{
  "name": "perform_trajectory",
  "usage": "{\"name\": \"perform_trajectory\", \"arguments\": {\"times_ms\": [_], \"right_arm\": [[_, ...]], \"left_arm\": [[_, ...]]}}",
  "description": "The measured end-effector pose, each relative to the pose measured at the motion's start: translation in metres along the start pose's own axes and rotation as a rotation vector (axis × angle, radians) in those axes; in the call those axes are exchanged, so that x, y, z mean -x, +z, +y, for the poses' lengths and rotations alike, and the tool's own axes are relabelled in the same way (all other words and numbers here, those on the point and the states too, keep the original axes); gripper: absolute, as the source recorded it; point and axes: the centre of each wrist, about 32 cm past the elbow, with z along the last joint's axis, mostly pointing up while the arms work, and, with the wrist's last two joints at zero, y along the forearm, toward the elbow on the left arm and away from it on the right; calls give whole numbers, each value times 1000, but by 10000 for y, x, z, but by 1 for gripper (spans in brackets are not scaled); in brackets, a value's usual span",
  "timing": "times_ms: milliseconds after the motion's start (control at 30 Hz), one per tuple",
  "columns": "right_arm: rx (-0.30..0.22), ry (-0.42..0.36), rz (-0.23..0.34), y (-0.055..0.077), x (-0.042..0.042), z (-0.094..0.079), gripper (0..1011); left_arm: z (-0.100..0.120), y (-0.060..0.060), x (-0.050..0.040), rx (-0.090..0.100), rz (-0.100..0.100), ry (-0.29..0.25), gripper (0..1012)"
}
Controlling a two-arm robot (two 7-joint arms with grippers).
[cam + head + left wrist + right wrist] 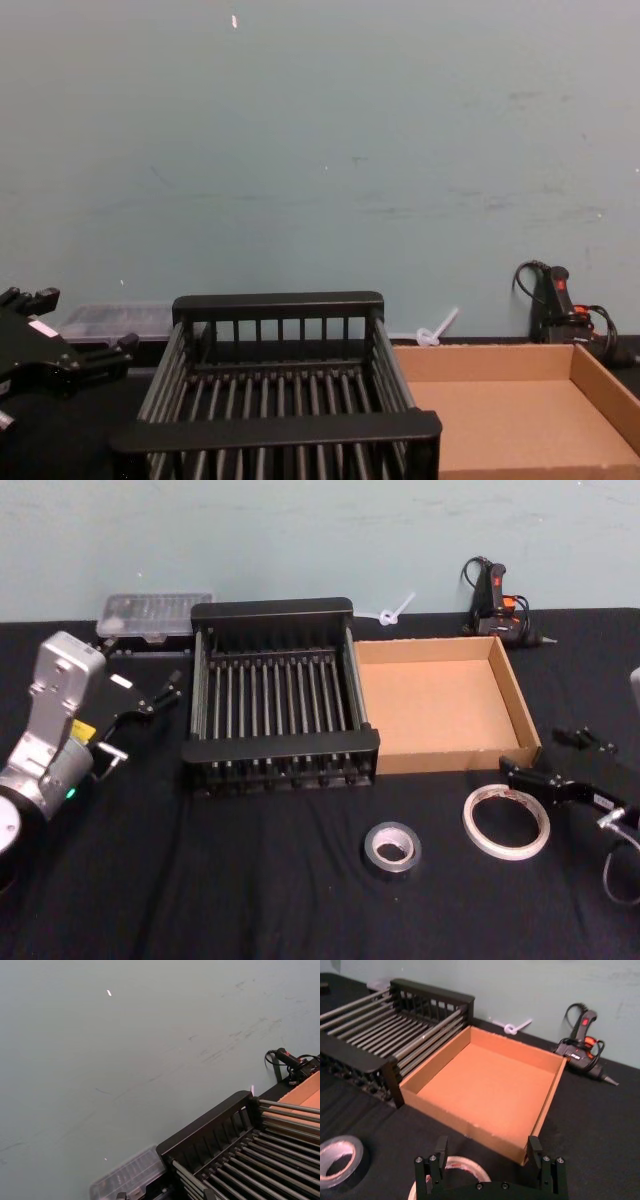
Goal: Pick up the white tape and place it into the black box , Pick up the silver tape and place it into the brown box.
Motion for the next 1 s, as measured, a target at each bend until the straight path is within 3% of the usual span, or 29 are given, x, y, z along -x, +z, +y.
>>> {"name": "perform_trajectory", "arguments": {"times_ms": [533,1000], "right_arm": [[95,28,19,-122,12,75,1002],[136,49,40,-171,21,106,1002]], "left_arm": [[0,0,0,0,0,0,1001],[0,0,0,0,0,0,1001]]}}
